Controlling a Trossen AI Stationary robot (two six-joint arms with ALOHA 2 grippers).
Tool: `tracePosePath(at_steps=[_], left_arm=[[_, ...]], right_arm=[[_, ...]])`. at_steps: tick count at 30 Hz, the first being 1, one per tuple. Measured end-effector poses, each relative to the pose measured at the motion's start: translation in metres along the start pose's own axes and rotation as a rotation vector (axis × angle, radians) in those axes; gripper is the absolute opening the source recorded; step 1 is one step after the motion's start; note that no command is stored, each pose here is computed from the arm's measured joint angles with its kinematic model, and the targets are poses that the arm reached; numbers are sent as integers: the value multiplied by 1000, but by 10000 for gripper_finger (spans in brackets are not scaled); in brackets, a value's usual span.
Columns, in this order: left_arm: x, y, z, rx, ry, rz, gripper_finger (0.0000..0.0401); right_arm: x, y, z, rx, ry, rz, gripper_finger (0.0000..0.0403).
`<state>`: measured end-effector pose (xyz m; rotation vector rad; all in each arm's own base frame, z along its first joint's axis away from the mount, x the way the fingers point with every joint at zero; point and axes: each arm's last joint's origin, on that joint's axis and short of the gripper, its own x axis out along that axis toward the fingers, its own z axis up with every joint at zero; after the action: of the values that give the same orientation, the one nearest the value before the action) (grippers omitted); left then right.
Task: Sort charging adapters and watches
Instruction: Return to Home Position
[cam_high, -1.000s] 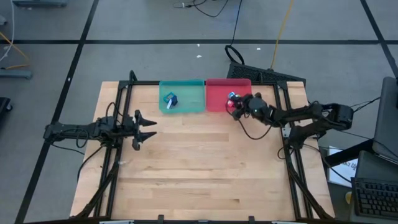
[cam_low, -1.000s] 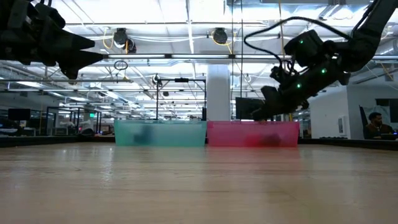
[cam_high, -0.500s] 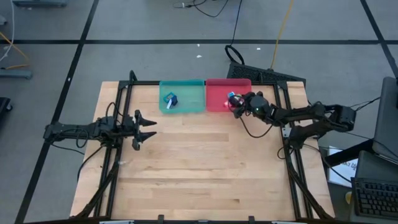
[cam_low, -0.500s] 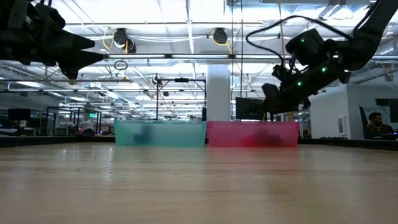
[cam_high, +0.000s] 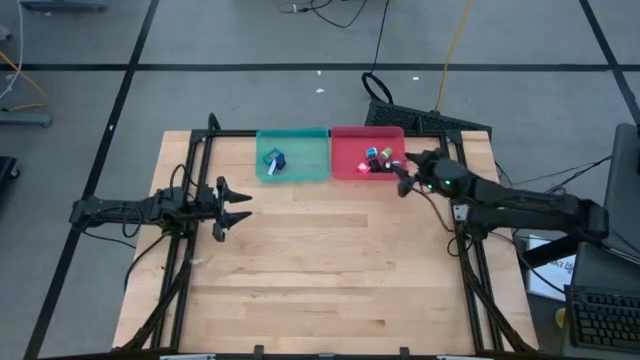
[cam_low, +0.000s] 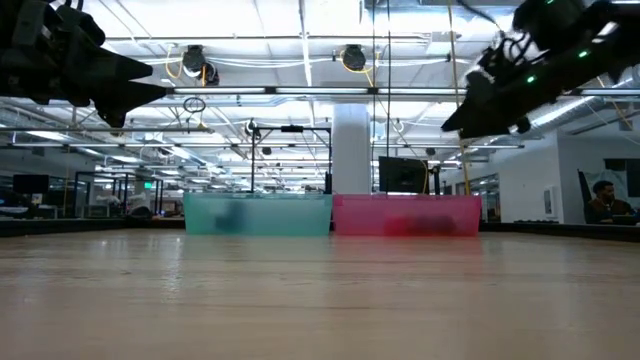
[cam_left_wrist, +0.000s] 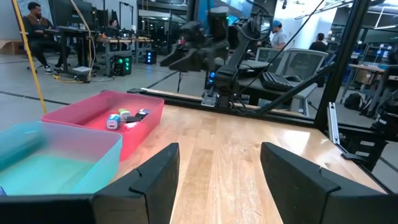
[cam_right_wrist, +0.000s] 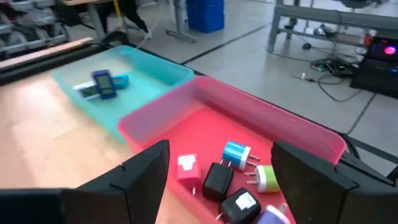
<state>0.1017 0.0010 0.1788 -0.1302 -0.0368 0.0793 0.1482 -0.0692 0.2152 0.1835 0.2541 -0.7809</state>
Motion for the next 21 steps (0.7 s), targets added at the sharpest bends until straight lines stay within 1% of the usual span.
tracePosePath(at_steps=[2,5,9,11,12,14,18,21], left_arm=[[0,0,0,0,0,0,228],[0,0,0,0,0,0,228],[0,0,0,0,0,0,228],[0,0,0,0,0,0,228],[0,0,0,0,0,0,228],[0,0,0,0,0,-1,227],[0,0,0,0,0,-1,228],[0,0,0,0,0,-1,227]], right_arm=[[-13,-1,0,-3,2,23,269],[-29,-4,-1,24,6,53,270],[-43,-5,-4,47,18,95,266],[-46,-4,-7,61,9,136,266],[-47,-2,-10,66,5,180,266],[-47,4,-17,65,-7,313,268],[-48,17,-28,59,-63,683,271],[-53,24,-32,69,-109,936,270]])
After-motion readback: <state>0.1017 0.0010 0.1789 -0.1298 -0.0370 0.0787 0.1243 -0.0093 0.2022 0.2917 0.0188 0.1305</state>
